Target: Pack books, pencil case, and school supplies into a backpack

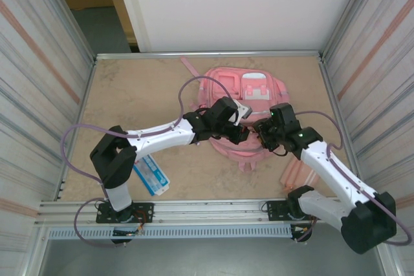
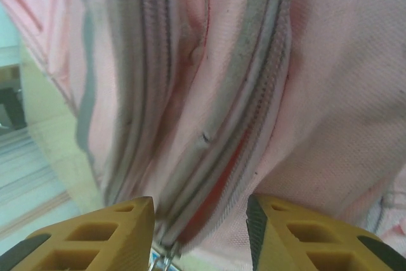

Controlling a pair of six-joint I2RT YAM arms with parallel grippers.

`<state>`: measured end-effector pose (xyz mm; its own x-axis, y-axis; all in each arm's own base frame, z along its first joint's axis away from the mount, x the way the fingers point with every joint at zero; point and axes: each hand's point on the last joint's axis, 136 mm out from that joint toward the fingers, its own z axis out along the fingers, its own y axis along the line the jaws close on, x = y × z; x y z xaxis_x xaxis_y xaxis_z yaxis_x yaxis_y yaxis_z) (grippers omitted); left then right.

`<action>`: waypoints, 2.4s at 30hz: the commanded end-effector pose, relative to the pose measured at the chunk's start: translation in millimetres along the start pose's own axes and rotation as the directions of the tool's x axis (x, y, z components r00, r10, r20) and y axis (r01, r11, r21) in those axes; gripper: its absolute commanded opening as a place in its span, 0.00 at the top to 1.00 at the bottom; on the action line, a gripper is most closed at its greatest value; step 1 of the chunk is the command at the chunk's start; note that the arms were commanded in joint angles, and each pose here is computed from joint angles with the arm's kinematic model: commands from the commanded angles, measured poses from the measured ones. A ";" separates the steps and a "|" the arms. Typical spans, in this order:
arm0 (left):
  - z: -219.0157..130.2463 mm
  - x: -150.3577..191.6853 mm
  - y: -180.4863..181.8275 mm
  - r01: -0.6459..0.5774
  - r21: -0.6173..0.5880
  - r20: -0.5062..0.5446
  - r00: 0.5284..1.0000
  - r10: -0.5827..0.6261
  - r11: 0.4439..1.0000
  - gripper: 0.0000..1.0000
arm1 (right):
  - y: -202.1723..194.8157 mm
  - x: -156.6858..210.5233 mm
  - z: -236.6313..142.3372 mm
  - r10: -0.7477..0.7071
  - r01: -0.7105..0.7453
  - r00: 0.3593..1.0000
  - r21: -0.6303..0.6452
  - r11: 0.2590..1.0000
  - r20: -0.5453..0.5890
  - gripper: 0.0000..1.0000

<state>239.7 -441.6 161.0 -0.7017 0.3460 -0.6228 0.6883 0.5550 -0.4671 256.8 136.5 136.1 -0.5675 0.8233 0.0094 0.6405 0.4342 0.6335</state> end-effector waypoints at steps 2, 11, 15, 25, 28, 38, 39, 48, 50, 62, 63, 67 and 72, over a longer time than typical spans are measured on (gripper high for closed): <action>-16.2 -26.2 -30.4 -0.036 0.113 0.114 0.993 0.023 0.993 1.00 | -1.3 -2.7 12.9 0.004 -0.003 1.000 0.014 1.000 -0.021 0.59; -28.7 -15.5 19.4 0.050 0.085 0.145 0.987 -0.062 0.995 1.00 | -19.7 -30.8 4.1 -0.041 0.041 0.999 0.033 0.999 0.007 0.95; -41.0 -0.3 66.5 0.072 -0.071 0.182 0.982 -0.058 0.995 1.00 | -22.6 -43.4 -9.8 -0.102 0.103 0.995 0.031 0.994 -0.017 0.95; -21.0 -8.9 43.6 0.069 -0.023 0.179 0.982 -0.064 0.997 1.00 | -24.6 -29.5 -21.2 -0.158 0.163 0.984 0.057 0.985 -0.078 0.56; -10.7 -26.7 6.9 0.004 0.047 0.198 0.980 -0.013 0.999 1.00 | -15.5 -10.2 -29.5 -0.155 0.160 0.984 0.044 0.986 -0.090 0.38; -27.1 -32.0 -38.1 -0.032 0.136 0.263 0.965 -0.005 0.990 1.00 | -14.5 -2.0 -11.3 -0.146 0.147 0.989 0.157 0.977 -0.019 0.38; -28.2 -30.1 -37.7 -0.022 0.140 0.261 0.965 -0.016 0.990 1.00 | -12.9 -3.1 -10.0 -0.144 0.145 0.989 0.157 0.977 -0.015 0.38; -40.4 -20.1 -21.7 -0.013 0.070 0.291 0.957 -0.008 0.997 1.00 | 8.3 -4.3 -29.9 -0.171 0.162 0.984 0.157 0.974 0.042 0.37; -39.6 -18.3 -21.7 -0.014 0.072 0.287 0.958 -0.007 0.997 1.00 | 11.7 -1.5 -28.6 -0.160 0.155 0.986 0.119 0.981 0.035 0.38; -41.9 -17.3 -30.5 -0.027 0.092 0.290 0.957 -0.001 0.995 1.00 | -29.3 22.9 21.4 -0.009 0.007 1.000 0.224 0.974 0.007 0.56; -42.8 -17.3 -31.8 -0.030 0.095 0.287 0.958 0.002 0.995 1.00 | -29.5 20.5 21.7 -0.012 0.007 1.000 0.231 0.973 0.022 0.59; -48.3 -17.8 -27.0 -0.057 0.060 0.298 0.954 0.037 0.997 1.00 | -29.3 13.4 18.7 -0.051 0.037 0.998 0.256 0.966 0.049 0.94; -79.6 -17.6 45.1 -0.058 -0.209 0.321 0.939 0.124 0.976 1.00 | -18.8 22.8 5.7 -0.074 0.071 0.997 0.231 0.970 0.002 1.00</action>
<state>230.1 -400.1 149.3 -0.6500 0.2490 -0.7180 0.6824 0.6069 -0.4074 248.6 163.9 124.2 -0.6008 0.7994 0.0028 0.6875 0.5149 0.5121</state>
